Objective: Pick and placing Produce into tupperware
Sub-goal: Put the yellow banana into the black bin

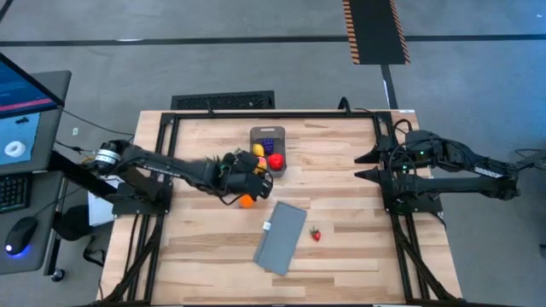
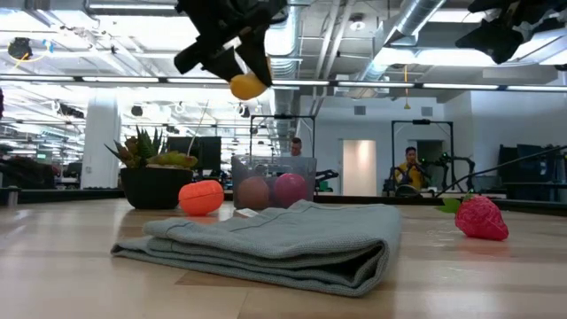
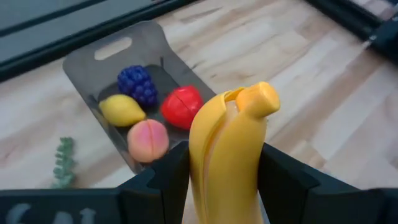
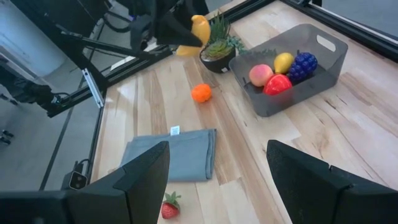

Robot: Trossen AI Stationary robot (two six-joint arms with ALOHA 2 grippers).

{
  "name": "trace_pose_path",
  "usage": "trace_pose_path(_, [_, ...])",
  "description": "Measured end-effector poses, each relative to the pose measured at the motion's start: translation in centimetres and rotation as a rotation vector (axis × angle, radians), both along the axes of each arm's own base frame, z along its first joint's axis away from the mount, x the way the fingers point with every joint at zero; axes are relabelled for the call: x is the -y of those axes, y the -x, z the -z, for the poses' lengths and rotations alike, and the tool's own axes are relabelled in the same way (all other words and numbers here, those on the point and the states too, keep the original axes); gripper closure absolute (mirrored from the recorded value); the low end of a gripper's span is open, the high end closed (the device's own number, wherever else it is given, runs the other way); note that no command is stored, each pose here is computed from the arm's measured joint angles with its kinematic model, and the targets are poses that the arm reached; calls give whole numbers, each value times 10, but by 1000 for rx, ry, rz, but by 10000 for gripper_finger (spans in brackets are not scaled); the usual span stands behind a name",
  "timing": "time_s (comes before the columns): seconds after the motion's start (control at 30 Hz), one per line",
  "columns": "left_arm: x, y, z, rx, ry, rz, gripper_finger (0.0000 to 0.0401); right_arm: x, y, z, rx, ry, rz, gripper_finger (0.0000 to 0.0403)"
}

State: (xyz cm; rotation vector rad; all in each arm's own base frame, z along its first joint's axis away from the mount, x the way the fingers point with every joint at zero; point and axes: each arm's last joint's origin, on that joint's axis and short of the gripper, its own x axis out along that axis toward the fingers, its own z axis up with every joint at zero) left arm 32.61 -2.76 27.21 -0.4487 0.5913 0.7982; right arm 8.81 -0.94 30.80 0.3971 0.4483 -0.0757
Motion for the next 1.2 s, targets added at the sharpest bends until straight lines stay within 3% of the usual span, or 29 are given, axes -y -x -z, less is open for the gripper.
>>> trace_pose_path(0.83, [-101,-8,-8,-9,-31,80,245,0,0,0,0,-15,7,112])
trace_pose_path(1.0, [-119,-6,2,44,6,104,245,0,0,0,0,-19,9,112])
trace_pose_path(1.2, [-132,2,16,0,30,110,245,0,0,0,0,-27,13,112])
